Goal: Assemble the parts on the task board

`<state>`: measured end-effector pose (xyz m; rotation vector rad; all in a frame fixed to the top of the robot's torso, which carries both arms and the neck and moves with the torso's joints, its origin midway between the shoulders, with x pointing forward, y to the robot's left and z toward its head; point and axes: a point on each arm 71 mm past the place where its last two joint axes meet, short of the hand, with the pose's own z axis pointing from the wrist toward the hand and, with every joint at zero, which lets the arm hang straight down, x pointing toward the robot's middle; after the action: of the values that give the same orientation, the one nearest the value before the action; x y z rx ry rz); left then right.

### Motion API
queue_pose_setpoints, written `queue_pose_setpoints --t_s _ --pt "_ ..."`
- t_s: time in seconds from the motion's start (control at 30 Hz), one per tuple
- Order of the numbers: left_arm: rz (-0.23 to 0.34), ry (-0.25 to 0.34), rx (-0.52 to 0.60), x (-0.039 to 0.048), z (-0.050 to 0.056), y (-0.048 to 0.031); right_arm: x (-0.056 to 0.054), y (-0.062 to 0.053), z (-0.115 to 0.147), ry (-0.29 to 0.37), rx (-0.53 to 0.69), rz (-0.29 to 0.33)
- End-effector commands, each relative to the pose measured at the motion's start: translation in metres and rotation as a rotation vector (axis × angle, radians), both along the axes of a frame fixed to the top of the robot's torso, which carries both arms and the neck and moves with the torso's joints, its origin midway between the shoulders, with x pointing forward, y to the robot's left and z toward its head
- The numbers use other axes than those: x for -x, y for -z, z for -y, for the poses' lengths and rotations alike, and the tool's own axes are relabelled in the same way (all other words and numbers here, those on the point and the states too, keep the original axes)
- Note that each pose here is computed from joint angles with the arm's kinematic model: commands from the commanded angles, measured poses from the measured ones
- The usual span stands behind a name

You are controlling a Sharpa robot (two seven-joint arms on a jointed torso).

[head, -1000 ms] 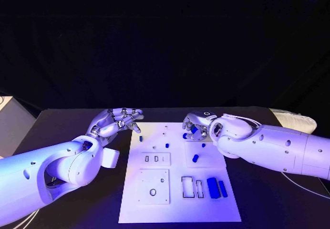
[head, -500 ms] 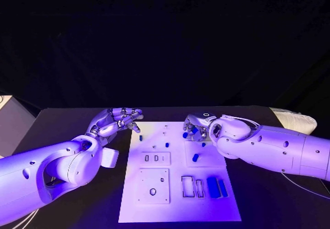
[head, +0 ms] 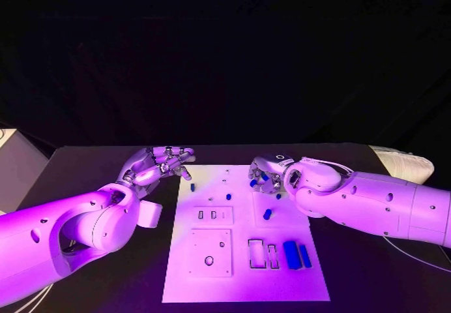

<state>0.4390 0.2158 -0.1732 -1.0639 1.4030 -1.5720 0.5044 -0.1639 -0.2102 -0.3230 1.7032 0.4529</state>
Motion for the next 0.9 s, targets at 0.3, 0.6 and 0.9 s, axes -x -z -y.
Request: queue_pose_setpoints --t_s 0.3,0.6,0.9 --pt "-0.006 0.017 0.017 0.0003 0.0000 -0.0011 -0.0001 -0.0004 -0.0042 -0.012 -0.003 0.017" --pt "-0.009 0.014 0.015 0.0001 -0.0013 -0.0011 -0.0001 0.0030 -0.0045 -0.007 0.048 0.025" --pt "-0.011 0.012 0.014 -0.0001 -0.0021 -0.0009 0.0044 -0.0008 -0.0079 -0.004 0.016 0.085"
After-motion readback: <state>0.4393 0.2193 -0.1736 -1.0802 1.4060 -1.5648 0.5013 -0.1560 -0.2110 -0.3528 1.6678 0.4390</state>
